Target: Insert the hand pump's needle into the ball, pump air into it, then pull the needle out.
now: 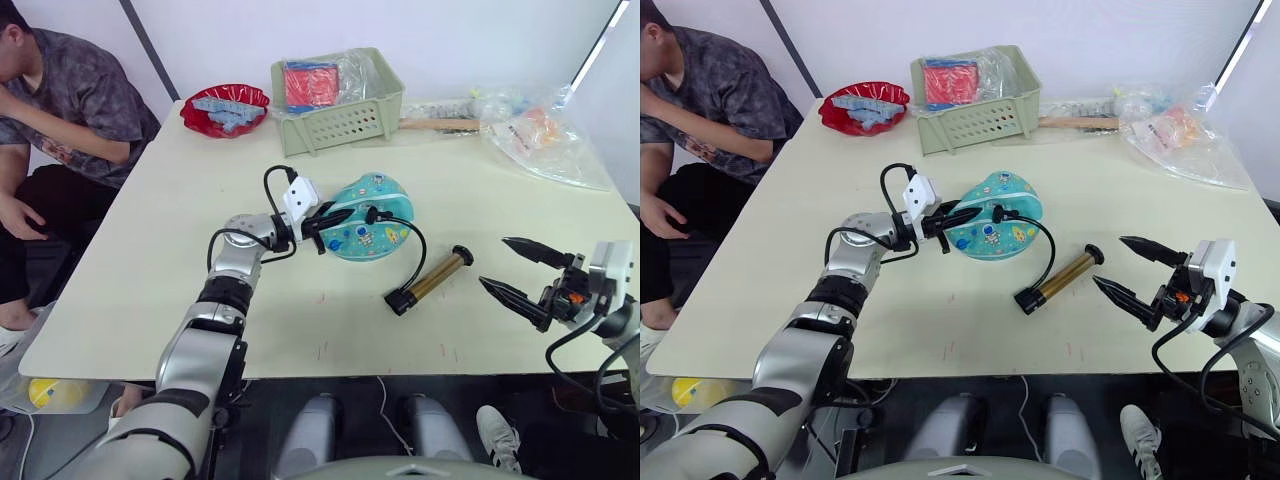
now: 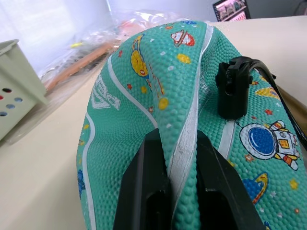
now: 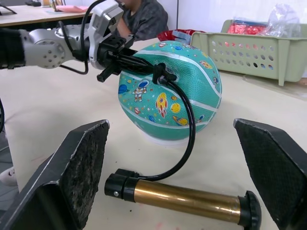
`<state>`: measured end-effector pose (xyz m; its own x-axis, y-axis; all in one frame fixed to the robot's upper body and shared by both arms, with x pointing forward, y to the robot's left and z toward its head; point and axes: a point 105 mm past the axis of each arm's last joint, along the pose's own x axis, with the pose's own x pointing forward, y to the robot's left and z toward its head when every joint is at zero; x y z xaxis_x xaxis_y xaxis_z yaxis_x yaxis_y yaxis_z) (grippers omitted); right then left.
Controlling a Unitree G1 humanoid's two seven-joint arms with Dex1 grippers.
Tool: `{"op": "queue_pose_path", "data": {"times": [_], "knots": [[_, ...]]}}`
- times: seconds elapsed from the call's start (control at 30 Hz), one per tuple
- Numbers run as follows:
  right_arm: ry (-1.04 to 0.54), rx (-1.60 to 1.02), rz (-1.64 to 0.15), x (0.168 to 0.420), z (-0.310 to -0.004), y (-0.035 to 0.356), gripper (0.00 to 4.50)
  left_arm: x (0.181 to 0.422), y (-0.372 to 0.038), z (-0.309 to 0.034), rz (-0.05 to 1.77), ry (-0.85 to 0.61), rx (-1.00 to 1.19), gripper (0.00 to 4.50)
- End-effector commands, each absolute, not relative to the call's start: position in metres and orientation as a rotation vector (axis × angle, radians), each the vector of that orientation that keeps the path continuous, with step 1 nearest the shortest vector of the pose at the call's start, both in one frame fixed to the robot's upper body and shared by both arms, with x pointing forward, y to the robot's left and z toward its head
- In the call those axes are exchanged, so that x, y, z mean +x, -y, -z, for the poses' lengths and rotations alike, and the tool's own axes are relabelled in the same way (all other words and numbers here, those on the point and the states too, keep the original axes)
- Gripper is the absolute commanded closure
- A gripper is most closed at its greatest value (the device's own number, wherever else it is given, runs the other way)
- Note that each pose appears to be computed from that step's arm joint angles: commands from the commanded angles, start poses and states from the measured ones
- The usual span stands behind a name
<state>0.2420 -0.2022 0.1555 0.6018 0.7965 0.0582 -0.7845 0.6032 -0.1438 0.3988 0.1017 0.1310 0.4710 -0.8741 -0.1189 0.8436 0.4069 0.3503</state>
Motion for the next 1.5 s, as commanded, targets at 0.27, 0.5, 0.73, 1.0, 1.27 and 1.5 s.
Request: {"op": "queue_pose_path", "data": {"times": [0.27, 0.5, 0.73, 1.0, 1.27, 1.5], "knots": [[0.213, -0.141, -0.867, 0.223, -0.165, 0.22, 0.0, 0.403, -0.123, -0.117, 1.106, -0.044, 0.465, 3.47], [0.201, -0.144, -0.861, 0.217, -0.163, 0.228, 0.0, 0.403, -0.122, -0.13, 1.122, 0.017, 0.449, 0.49], [0.205, -0.127, -0.874, 0.212, -0.161, 0.225, 0.0, 0.401, -0.122, -0.159, 1.149, 0.143, 0.403, 0.14], [0.211, -0.123, -0.873, 0.214, -0.158, 0.224, 0.0, 0.4, -0.128, -0.185, 1.152, 0.24, 0.383, 0.14], [0.231, -0.114, -0.868, 0.219, -0.156, 0.222, 0.0, 0.393, -0.146, -0.205, 1.152, 0.296, 0.345, 0.14], [0.226, -0.114, -0.845, 0.219, -0.15, 0.227, 0.0, 0.366, -0.182, -0.199, 1.124, 0.257, 0.298, 0.14]]}}
